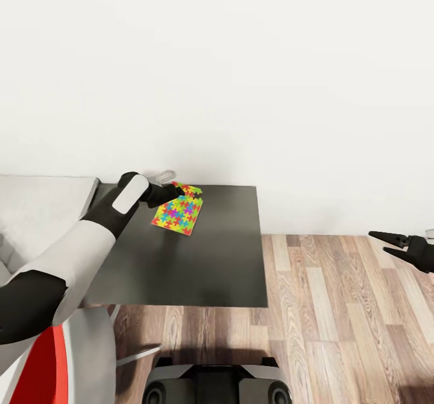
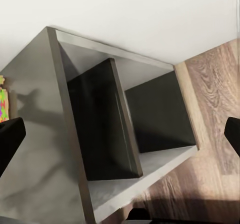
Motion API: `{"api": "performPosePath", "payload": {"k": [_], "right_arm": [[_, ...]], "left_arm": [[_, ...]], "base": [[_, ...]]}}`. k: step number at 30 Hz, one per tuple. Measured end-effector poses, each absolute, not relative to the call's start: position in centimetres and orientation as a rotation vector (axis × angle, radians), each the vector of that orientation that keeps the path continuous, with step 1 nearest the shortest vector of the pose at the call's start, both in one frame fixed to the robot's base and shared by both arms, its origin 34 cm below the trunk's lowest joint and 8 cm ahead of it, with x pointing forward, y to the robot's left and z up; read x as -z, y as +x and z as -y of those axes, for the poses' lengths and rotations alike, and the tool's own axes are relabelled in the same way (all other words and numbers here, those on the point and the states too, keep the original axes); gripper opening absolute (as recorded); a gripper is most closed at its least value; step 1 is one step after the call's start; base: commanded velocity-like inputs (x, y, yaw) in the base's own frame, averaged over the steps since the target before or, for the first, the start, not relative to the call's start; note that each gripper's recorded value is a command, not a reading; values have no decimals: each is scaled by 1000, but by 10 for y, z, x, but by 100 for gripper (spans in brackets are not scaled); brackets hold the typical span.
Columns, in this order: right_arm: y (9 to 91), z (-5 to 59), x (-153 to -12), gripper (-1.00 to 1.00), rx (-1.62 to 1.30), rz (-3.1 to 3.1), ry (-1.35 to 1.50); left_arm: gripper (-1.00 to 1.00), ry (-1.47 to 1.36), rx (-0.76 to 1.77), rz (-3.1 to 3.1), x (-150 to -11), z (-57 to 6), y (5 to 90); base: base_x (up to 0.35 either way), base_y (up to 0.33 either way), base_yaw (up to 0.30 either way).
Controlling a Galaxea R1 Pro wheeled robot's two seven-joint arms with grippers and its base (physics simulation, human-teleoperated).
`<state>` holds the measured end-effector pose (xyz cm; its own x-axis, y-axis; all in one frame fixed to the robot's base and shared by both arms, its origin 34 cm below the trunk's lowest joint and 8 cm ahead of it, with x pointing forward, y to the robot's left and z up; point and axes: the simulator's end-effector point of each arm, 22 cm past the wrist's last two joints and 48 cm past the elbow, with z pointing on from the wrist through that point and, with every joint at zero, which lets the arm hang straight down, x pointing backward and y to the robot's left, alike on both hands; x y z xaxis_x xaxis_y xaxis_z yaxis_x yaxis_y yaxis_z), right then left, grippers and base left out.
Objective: Put all the toys in the child's room - the three board games (two on the bed and one on the table), the two jigsaw puzzles on the table, and the tennis ball on the table - inside the toy box on the table in the child's room.
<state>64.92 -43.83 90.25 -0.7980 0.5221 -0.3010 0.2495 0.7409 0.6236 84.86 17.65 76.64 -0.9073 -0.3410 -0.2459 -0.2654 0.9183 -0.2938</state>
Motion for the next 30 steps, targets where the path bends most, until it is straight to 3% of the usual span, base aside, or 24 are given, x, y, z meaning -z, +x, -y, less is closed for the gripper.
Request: {"api": "performPosePath", "payload": {"k": [21, 30], "right_arm": [[649, 438, -902, 100, -793, -2478, 586], [649, 438, -902, 100, -793, -2479, 585]], "left_arm": [[100, -460, 374, -2789, -764, -177, 846], [100, -469, 379, -2793, -762, -177, 843]], "base": [[0, 0, -252], [0, 0, -83]]}}
